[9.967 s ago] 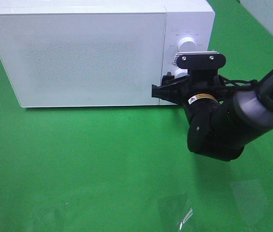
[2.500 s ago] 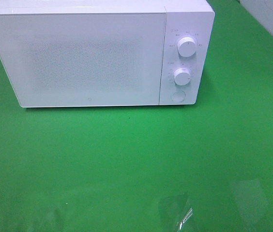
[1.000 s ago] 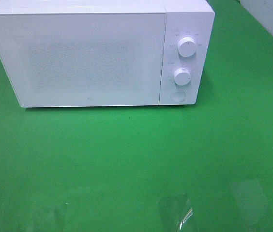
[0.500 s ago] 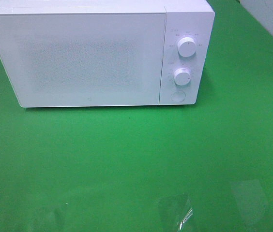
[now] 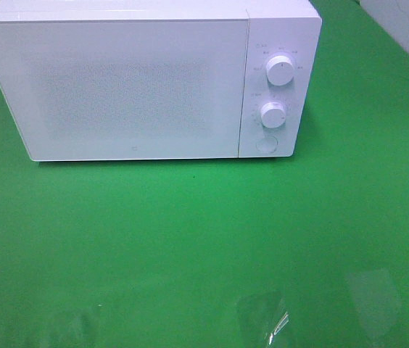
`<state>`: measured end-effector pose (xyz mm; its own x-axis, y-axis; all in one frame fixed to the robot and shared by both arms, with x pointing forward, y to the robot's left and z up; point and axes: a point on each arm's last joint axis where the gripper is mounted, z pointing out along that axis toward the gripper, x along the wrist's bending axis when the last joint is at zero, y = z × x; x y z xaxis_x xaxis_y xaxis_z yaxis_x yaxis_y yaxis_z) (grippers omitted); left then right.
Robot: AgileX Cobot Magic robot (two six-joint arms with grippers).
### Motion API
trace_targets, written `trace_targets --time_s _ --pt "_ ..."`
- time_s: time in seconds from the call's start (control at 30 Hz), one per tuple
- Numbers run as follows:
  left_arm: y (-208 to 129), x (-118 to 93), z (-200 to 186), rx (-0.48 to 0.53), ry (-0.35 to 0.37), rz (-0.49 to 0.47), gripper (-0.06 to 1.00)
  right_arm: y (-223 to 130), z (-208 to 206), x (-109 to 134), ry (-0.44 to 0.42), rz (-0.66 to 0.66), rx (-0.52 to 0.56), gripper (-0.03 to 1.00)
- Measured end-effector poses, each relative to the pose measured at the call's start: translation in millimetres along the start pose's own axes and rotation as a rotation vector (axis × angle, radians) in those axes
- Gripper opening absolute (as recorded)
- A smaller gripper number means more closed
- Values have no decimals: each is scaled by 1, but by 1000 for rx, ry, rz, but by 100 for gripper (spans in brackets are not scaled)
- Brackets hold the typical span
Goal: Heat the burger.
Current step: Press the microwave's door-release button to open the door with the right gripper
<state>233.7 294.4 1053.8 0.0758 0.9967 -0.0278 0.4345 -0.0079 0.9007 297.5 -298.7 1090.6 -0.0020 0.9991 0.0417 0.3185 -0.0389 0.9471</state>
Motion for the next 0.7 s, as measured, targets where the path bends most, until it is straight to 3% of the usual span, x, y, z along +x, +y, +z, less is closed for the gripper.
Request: trace_targets --time_s 0.7 --pt "0 0 0 0 0 0 98 16 113 7 22 15 49 76"
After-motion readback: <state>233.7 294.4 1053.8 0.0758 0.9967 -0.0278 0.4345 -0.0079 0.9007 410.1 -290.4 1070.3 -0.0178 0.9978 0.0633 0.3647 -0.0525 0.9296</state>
